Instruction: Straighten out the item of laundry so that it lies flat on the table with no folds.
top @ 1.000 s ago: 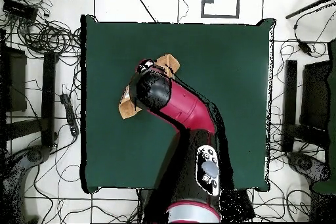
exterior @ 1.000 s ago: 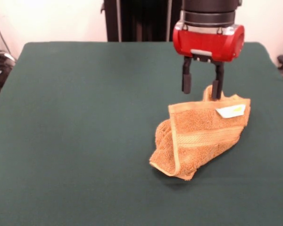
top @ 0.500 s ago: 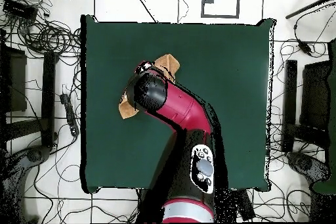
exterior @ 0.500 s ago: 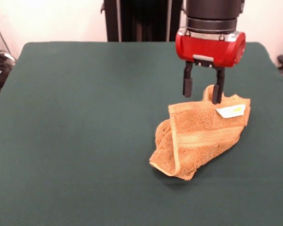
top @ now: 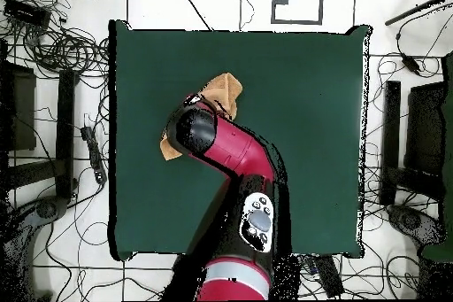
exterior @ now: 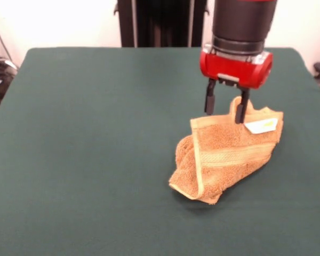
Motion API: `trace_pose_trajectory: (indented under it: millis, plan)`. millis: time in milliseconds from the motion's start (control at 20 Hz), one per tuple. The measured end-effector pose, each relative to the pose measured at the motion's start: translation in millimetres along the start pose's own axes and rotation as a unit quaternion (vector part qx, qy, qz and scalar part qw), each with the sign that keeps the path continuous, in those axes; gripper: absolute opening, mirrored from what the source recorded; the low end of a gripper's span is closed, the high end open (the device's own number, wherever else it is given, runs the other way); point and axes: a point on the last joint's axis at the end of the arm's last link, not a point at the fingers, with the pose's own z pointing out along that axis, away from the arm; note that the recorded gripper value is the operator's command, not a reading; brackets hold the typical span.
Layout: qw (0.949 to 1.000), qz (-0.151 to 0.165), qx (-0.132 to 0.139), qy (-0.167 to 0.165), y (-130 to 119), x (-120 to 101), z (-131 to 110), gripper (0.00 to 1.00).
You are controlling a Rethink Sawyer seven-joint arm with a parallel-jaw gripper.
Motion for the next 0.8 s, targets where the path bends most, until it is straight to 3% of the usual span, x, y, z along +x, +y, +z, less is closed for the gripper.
trace_pose_trajectory:
  millis: [450, 750, 800]
  plan:
    - [0.9990, 0.000, 0.039, 0.024, -30.2, 16.7, 39.6, 1.00]
    - [0.9985, 0.005, 0.047, 0.029, -40.9, 16.4, 47.9, 1.00]
    - [0.9984, 0.008, 0.048, 0.028, -44.1, 13.7, 48.1, 0.00]
